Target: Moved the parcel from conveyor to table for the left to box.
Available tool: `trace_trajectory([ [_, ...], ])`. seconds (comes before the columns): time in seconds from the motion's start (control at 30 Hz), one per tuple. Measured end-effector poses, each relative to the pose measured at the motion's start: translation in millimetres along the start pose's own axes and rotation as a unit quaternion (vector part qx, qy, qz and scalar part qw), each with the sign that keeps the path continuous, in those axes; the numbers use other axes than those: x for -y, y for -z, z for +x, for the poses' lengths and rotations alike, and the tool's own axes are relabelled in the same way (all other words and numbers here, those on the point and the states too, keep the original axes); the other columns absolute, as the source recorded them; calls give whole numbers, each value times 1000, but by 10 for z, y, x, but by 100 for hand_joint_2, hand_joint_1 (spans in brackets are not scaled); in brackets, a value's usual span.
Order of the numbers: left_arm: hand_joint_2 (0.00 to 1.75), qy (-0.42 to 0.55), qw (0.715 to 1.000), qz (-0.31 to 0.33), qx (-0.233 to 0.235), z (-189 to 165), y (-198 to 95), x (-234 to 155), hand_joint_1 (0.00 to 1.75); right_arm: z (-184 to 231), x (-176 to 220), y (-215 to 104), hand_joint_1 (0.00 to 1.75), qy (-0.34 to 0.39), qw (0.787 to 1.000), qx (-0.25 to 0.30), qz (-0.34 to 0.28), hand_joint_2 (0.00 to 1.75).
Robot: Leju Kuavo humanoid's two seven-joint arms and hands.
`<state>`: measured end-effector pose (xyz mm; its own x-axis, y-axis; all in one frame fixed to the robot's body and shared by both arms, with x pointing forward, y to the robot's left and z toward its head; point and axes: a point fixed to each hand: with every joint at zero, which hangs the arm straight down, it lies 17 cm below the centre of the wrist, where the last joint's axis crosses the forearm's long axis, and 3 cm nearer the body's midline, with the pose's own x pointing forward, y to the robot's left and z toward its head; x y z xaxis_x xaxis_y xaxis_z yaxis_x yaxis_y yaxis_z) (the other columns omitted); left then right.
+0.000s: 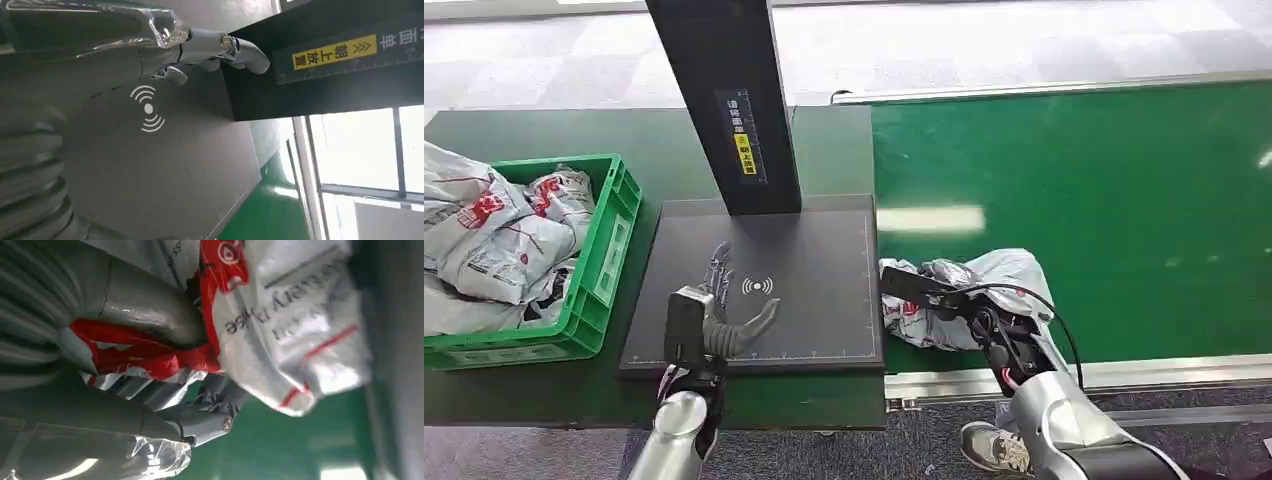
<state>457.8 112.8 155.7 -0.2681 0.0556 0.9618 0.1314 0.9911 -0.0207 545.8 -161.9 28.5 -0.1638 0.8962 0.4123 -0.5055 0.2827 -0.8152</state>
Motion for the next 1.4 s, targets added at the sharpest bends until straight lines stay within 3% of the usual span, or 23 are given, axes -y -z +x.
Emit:
trace_trajectory([
  [0.23, 175, -2, 1000, 16, 19, 116, -50, -126, 0, 450, 773, -34, 175, 0, 986, 78, -149, 175],
  [0.53, 175, 10, 996, 76, 52, 294, -76, -445, 0, 892, 1602, -417, 175, -37, 936, 126, -327, 175],
  [0.83, 175, 9, 994, 93, 61, 357, -81, -555, 0, 1103, 1789, -629, 175, -37, 917, 153, -368, 175],
  [0.93, 175, -2, 991, 110, 72, 406, -93, -629, 0, 1255, 1904, -797, 175, -31, 895, 183, -405, 175],
  [1.07, 175, -12, 986, 144, 78, 453, -103, -763, 0, 1416, 1915, -819, 175, -36, 896, 201, -394, 175],
  [1.27, 175, -45, 981, 173, 81, 487, -67, -862, 0, 1906, 1712, -482, 175, -156, 901, 250, -318, 175],
  [1.4, 175, -57, 978, 183, 80, 483, -68, -885, 0, 2008, 1563, -139, 175, -168, 933, 217, -235, 175],
])
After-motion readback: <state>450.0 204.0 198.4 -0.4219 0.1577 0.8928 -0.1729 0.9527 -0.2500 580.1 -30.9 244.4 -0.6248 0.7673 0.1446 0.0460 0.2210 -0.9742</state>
